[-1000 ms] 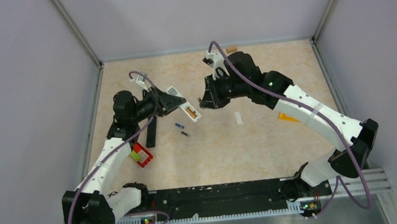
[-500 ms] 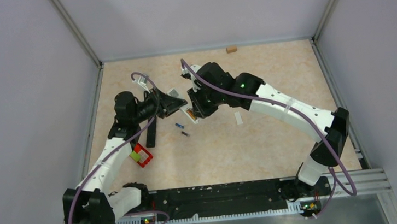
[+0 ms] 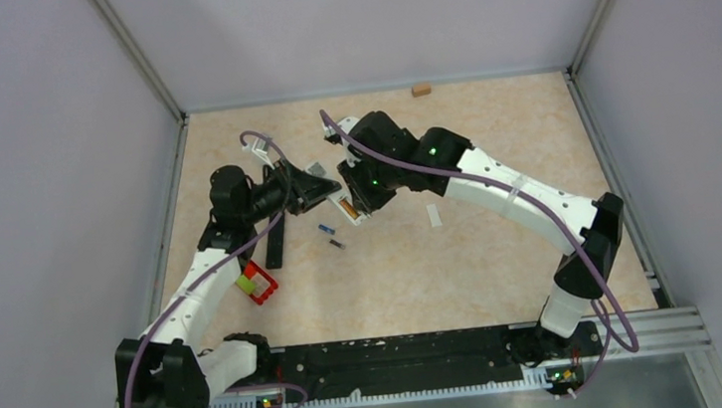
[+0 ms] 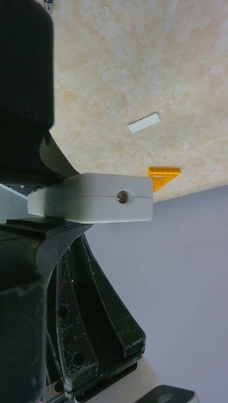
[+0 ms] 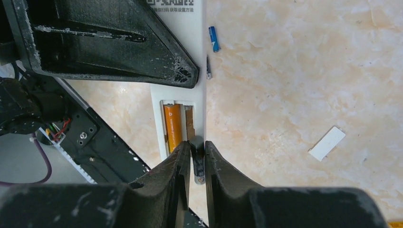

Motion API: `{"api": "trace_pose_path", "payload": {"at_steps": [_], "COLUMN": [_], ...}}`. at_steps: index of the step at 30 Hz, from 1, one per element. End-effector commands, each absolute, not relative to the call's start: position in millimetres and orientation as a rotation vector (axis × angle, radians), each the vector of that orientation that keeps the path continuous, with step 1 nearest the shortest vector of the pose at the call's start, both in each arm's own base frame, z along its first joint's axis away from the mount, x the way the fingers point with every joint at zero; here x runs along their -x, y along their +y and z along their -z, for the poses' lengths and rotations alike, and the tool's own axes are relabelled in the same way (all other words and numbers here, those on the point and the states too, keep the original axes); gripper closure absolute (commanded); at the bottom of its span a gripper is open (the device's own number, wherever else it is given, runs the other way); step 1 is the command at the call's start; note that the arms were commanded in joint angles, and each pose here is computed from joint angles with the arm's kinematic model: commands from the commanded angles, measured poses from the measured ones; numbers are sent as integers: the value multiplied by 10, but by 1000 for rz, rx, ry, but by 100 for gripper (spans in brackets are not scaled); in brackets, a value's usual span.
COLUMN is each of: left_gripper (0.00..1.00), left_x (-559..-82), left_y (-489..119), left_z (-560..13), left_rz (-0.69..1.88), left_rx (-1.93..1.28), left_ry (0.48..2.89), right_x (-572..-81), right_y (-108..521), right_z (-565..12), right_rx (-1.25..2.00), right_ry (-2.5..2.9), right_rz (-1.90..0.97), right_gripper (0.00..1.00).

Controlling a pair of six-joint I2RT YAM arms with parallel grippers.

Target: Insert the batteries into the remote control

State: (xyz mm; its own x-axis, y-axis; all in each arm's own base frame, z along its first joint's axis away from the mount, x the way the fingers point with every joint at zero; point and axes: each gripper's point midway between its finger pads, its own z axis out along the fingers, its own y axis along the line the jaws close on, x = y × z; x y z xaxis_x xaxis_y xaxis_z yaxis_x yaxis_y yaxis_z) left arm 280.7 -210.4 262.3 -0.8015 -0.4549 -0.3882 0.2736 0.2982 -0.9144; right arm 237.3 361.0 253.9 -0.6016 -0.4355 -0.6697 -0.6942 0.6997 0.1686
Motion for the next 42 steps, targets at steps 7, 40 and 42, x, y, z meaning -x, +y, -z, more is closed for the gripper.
{"api": "trace_pose_path", "payload": {"at_steps": [7, 40, 42], "left_gripper": [100, 100, 100], "left_x": [-2833, -2824, -2828], "left_y": [-2134, -2131, -2129], "left_z": [-2819, -2682, -2671], "left_rz": [1589, 1609, 1607], "left_rx": [117, 218, 217], "left_ry": [1899, 2000, 2002], "right_x": [-2285, -2311, -2314], "right_y": [3684, 3735, 3743], "right_z": [-2615, -2505, -2491], "right_rx": [904, 846, 847], "right_ry": [2269, 2258, 2267], "right_rz": [-612, -645, -642], "right_gripper": [90, 82, 81]}}
